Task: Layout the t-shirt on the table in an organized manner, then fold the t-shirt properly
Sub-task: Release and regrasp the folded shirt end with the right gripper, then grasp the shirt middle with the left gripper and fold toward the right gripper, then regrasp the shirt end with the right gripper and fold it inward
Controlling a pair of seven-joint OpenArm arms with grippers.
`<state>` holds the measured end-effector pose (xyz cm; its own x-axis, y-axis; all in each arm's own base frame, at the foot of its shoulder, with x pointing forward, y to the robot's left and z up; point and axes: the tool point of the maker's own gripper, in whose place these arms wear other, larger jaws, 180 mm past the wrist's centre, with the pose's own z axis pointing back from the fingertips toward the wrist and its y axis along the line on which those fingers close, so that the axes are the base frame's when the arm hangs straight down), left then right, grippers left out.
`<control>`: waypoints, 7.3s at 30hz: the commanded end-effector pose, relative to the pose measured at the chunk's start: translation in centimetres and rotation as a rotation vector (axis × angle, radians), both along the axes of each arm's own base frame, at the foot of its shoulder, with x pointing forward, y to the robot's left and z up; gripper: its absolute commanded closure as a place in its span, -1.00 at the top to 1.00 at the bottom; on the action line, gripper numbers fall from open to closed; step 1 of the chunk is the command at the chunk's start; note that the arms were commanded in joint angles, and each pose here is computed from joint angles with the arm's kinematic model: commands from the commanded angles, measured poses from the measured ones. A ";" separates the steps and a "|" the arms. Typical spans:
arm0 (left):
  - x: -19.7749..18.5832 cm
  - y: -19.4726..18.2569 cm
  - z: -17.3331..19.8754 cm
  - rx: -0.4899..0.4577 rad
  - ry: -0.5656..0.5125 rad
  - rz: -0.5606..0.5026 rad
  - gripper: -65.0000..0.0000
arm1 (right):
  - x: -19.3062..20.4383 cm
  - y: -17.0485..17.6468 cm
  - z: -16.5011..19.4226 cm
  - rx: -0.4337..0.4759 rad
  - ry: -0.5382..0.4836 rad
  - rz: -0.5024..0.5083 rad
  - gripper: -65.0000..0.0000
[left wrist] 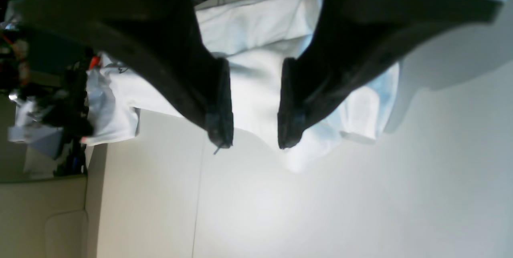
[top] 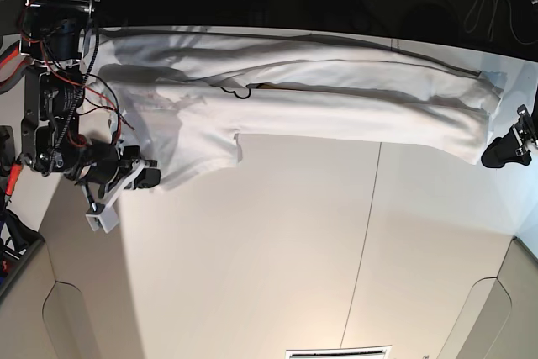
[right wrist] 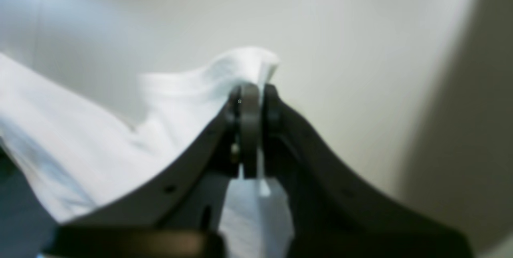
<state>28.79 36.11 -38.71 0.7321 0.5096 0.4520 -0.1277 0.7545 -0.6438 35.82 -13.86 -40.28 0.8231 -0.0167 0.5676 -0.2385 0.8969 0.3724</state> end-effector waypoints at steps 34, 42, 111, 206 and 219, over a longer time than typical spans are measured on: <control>1.2 1.2 2.1 0.023 -0.067 0.015 -0.29 | -16.2 7.6 3.7 0.199 0.005 0.235 -0.65; 1.9 1.8 2.9 0.014 -0.117 0.054 -0.29 | -15.9 8.8 5.8 0.281 -0.055 0.261 -0.03; -6.1 -26.9 3.3 -0.411 -0.242 -0.375 -1.00 | -14.0 12.0 -1.4 0.164 0.029 0.328 -0.03; -4.4 -32.8 -2.7 0.088 -0.227 -0.597 -1.00 | -12.4 -11.5 -1.0 0.244 0.129 -0.255 0.21; -4.5 -32.8 -2.7 0.088 -0.226 -0.598 -1.00 | -14.3 -11.2 -4.1 0.211 0.238 -0.258 0.21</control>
<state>23.58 3.41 -42.40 0.7838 -0.0223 0.6206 0.4454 0.7165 -0.5368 21.03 -24.51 -44.83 0.8874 -0.3484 0.3020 0.1155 0.8020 0.5861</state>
